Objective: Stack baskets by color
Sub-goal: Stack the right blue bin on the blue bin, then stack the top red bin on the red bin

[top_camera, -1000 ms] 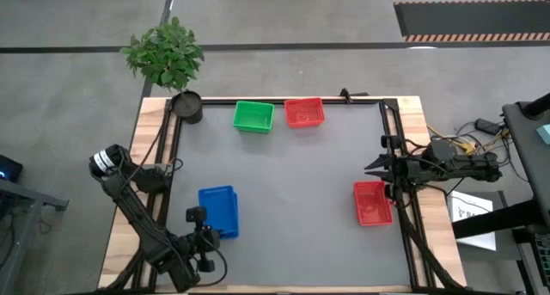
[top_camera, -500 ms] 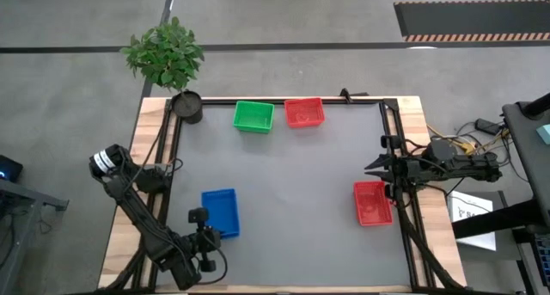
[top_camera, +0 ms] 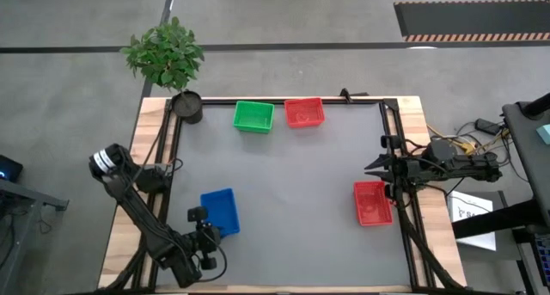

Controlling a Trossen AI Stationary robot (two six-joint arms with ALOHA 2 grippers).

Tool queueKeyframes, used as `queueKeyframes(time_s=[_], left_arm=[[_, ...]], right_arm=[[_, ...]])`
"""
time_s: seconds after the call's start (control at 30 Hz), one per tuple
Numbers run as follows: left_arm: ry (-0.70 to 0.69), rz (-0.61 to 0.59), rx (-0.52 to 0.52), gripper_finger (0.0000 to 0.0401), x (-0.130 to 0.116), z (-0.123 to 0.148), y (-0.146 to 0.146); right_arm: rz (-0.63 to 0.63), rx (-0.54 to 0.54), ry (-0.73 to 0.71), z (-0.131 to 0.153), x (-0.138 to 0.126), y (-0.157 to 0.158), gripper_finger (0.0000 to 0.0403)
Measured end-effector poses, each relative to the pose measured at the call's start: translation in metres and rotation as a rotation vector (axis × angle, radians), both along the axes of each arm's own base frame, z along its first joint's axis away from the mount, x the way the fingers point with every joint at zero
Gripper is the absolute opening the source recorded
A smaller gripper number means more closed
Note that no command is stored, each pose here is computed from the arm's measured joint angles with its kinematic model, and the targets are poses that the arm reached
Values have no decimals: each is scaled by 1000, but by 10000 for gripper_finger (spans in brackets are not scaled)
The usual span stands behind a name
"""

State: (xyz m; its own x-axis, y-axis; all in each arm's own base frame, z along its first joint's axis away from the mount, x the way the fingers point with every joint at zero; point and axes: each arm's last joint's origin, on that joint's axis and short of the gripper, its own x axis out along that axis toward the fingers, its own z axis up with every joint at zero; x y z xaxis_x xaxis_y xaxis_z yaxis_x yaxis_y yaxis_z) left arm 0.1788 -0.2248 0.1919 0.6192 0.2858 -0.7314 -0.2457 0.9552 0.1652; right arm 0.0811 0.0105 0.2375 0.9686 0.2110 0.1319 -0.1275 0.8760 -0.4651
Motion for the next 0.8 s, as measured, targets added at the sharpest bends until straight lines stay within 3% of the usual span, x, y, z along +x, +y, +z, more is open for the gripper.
queueKeyframes(time_s=[0.3,0.43,0.57,0.8], left_arm=[[-94,40,-108,106,10,37,5],[-256,93,-36,106,25,50,16],[-289,-50,66,106,49,51,20],[-344,-360,72,106,94,48,43]], right_arm=[[0,0,0,0,0,0,44],[0,0,-1,0,0,0,44],[0,0,-5,0,0,0,44],[1,6,1,-1,1,0,44]])
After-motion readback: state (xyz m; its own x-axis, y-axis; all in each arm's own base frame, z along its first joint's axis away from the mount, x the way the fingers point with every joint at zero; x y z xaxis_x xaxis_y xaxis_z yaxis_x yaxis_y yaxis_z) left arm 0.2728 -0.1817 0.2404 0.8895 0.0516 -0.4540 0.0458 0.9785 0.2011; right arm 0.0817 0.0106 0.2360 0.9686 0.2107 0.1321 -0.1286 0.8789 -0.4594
